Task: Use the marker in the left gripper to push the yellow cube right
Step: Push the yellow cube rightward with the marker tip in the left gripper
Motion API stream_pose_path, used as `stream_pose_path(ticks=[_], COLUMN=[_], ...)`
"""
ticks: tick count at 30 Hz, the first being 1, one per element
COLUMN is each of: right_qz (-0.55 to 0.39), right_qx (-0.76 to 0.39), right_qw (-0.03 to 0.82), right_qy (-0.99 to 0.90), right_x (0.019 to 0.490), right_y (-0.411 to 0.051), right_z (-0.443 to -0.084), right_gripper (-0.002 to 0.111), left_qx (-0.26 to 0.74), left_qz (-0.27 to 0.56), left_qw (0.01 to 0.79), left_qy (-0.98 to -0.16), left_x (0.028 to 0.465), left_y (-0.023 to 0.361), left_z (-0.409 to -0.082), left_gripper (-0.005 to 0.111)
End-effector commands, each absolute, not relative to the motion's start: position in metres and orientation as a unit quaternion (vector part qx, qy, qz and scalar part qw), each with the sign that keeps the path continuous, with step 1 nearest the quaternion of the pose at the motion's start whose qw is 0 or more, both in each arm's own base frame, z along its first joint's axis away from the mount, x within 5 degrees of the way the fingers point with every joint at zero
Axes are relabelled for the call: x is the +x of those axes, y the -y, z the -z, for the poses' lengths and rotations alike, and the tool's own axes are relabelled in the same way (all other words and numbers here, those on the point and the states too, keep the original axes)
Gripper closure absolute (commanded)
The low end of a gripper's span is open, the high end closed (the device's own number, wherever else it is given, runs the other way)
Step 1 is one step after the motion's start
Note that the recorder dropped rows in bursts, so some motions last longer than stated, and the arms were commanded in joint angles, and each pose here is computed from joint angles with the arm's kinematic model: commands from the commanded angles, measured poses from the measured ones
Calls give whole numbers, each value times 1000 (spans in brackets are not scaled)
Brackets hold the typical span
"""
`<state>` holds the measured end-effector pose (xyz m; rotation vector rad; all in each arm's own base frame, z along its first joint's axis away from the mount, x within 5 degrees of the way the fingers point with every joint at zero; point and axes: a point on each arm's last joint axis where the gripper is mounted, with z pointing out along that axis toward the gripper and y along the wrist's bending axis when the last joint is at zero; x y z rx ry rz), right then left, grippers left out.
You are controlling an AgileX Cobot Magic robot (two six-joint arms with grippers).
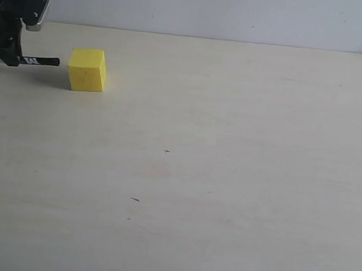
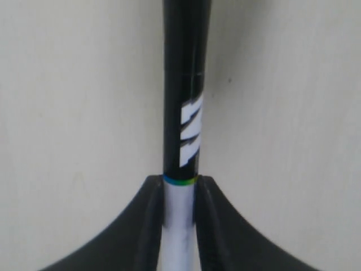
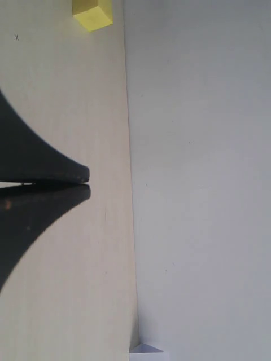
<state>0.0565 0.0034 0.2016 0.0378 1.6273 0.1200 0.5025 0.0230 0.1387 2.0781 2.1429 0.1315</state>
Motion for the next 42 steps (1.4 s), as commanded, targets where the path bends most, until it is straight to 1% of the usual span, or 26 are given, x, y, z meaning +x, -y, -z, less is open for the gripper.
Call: stream_pose_path(ticks=[1,3,5,7,8,9,12,15,22,27,33,39,42], right_qz=[-53,-53,-53,-53,-53,-53,-53,-53,-53,-53,-53,-53,-53], right_qx=[16,16,16,16,16,16,16,16,16,16,16,16,16], right_qw=[688,688,688,688,688,688,688,688,688,688,688,688,688], right_qy=[-723,-723,-723,-723,-723,-723,-723,-723,-723,-723,-723,-723,-723], right_x=[56,56,56,56,56,56,56,56,56,56,56,56,56], right_y=[-3,-3,-3,-3,-3,-3,-3,-3,-3,-3,-3,-3,-3], right_z=[-201,-201,-201,-201,-201,-201,-201,-201,-201,-201,-201,-201,-201], right_gripper=[108,108,108,108,108,108,108,108,108,108,108,108,108], left_qx=[676,679,689,705,718,724,742,733,711,712,728,745,763], left_qz=[-46,-49,-48,-41,-32,-27,-28,-31,-37,-46,-45,-33,-29], left_qw=[71,74,75,84,97,102,105,111,87,88,95,130,133], left_qy=[-732,-729,-719,-703,-689,-682,-662,-670,-697,-695,-677,-653,-632], left_x=[501,502,503,504,504,503,502,503,503,505,504,502,498], left_y=[-40,-36,-21,2,23,34,56,55,22,20,45,89,110], left_z=[-142,-142,-142,-142,-142,-142,-142,-143,-142,-142,-142,-143,-144], left_gripper=[107,107,107,107,107,107,107,107,107,107,107,107,107])
